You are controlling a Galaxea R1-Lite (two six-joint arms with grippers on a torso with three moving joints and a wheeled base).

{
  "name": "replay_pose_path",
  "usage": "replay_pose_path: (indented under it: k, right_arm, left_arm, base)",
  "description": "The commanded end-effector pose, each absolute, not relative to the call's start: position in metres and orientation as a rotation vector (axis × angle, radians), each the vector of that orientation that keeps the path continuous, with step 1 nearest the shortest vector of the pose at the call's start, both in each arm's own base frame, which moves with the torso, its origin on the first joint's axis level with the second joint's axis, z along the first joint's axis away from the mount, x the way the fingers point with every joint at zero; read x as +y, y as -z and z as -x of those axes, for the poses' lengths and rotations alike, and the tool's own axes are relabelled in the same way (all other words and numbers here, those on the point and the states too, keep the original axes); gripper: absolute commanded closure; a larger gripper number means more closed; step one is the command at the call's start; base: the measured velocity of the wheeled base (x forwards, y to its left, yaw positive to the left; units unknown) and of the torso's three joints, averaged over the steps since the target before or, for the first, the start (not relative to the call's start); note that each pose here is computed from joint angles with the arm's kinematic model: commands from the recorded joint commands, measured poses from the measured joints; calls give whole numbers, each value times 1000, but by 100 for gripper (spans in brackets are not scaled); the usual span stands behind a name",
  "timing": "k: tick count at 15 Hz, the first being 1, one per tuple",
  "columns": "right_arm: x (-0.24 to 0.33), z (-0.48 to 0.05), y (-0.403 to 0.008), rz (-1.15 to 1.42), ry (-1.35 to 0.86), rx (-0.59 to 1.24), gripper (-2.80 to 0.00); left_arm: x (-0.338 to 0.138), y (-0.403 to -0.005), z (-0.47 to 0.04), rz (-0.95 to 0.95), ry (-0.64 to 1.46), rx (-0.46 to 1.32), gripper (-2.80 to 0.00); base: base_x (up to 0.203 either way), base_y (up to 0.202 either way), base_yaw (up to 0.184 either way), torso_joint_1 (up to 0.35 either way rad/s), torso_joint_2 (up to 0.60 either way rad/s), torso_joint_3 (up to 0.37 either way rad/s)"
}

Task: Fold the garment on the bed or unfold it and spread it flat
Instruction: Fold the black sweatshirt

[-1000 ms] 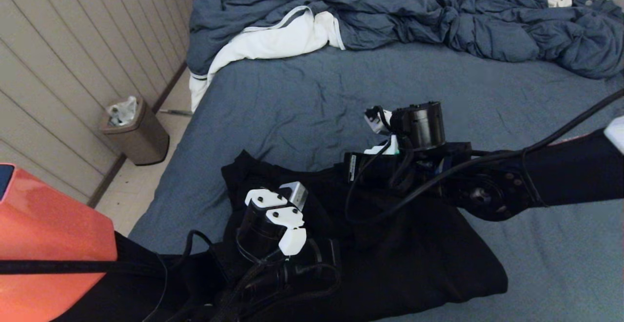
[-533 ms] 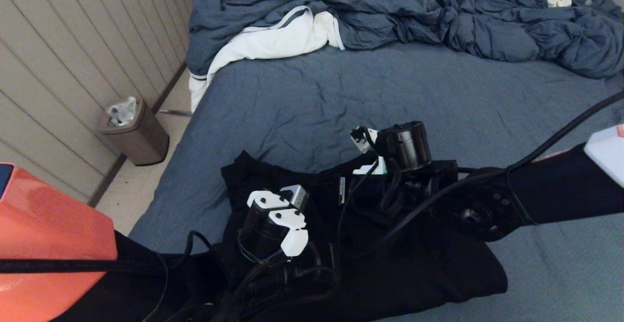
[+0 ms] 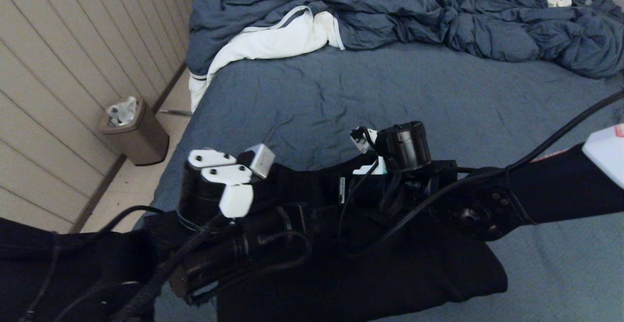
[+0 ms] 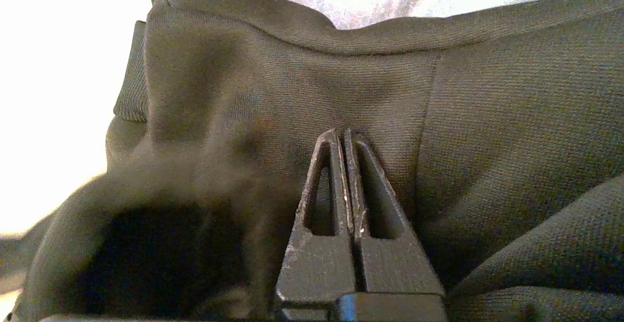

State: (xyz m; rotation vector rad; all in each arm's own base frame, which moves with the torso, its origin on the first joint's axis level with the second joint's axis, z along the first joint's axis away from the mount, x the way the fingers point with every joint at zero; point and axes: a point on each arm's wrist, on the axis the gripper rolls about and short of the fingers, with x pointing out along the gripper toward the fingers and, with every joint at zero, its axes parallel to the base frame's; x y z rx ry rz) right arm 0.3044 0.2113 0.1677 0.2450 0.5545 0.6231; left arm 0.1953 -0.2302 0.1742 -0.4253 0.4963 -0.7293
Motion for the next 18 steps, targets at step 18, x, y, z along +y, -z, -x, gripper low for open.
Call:
replay_pose_path:
  k: [18]
  right_arm:
    - [173, -209, -175, -191, -694, 599, 0]
  left_arm:
    - [-191, -161, -253, 450, 650, 523, -280]
  base:
    - [0, 0, 0, 0, 0, 0]
